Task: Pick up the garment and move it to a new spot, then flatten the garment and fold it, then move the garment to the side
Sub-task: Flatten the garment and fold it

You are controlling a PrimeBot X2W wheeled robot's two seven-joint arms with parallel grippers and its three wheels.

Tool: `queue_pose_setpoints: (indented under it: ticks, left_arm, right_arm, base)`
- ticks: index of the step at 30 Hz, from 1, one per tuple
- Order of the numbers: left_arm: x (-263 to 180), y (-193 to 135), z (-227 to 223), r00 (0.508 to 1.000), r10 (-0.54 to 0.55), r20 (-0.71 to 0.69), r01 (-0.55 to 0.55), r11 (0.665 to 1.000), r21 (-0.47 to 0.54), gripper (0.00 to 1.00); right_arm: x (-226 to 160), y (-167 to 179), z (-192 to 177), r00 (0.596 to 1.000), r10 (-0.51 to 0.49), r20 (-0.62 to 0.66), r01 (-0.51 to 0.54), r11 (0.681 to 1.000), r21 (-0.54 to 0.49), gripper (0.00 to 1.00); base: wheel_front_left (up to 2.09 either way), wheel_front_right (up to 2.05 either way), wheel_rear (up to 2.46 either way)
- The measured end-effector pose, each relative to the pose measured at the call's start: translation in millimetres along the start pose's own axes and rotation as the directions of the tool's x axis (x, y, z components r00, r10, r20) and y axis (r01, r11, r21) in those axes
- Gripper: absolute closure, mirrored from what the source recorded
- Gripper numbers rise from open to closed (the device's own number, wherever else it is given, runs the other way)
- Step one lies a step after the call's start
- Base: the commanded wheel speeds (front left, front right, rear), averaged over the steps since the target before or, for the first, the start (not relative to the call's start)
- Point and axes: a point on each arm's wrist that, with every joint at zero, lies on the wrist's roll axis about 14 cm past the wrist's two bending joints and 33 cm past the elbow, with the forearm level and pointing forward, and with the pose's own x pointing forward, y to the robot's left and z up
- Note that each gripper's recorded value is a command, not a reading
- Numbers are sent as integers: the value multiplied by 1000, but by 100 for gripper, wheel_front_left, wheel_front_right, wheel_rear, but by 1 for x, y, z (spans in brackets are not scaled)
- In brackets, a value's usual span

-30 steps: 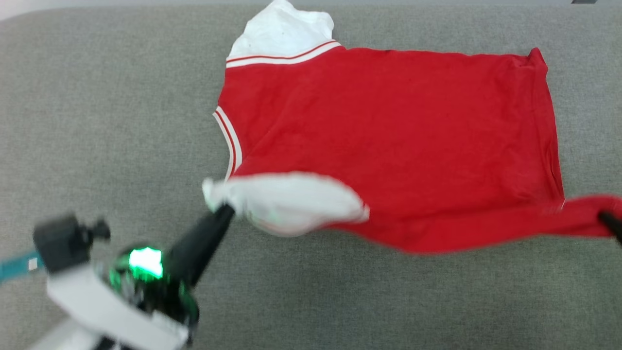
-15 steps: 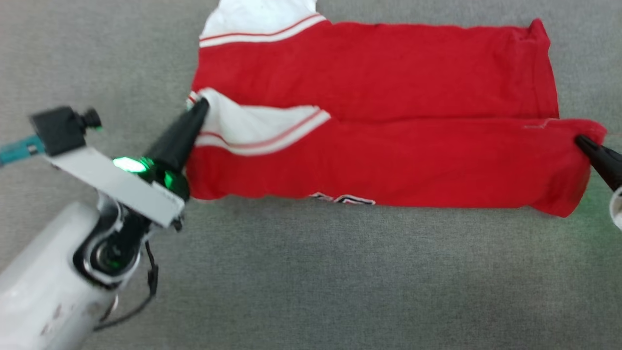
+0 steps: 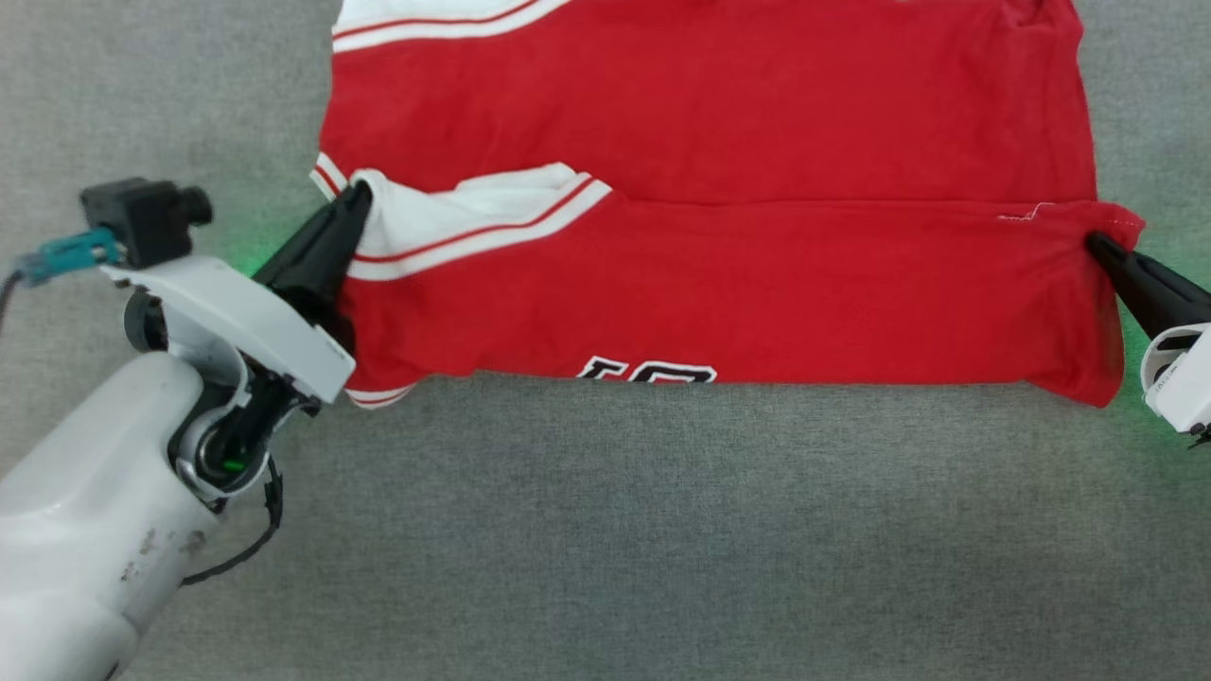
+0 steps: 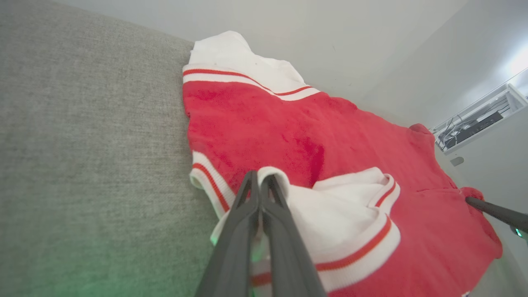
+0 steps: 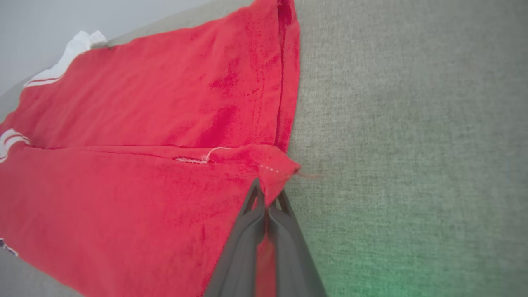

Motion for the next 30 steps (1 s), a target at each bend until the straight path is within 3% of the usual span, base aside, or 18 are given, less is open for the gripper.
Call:
queue_pose_setpoints:
  ticks: [1,2,10,14,17,22,26,30]
  left_arm:
    - [-1,-1,0,1000,-4,-10,4,1000,25,0]
    - [-2,-3,0,1000,-9,-17,10,999,47,0]
    - [-29,-4,43,998,6,-65,11,964,265,0]
    - [-44,-5,53,984,54,-171,3,948,320,0]
    - [-58,-16,38,946,70,-315,25,957,288,0]
    - [-80,-25,9,840,103,-532,45,965,259,0]
    - [-83,-32,-11,771,81,-632,60,978,199,0]
    - [-80,-28,-27,731,68,-678,48,987,151,0]
  right_arm:
    - [-1,-1,2,1000,-3,13,3,1000,-7,52]
    - [-3,-1,5,1000,-6,28,7,1000,-13,0]
    - [-24,11,25,992,15,123,-10,999,-38,0]
    - [-37,17,33,988,24,155,-17,999,-46,0]
    - [-43,22,38,984,36,175,-27,998,-53,0]
    - [-47,28,43,980,53,190,-42,997,-61,0]
    - [-48,26,42,980,47,193,-37,998,-60,0]
    - [-51,21,47,976,36,216,-24,998,-61,0]
  base:
    - [0,0,0]
    - [0,0,0]
    - [0,0,0]
    - [0,0,0]
    - [0,0,0]
    - [0,0,0]
    - [0,0,0]
    - [0,0,0]
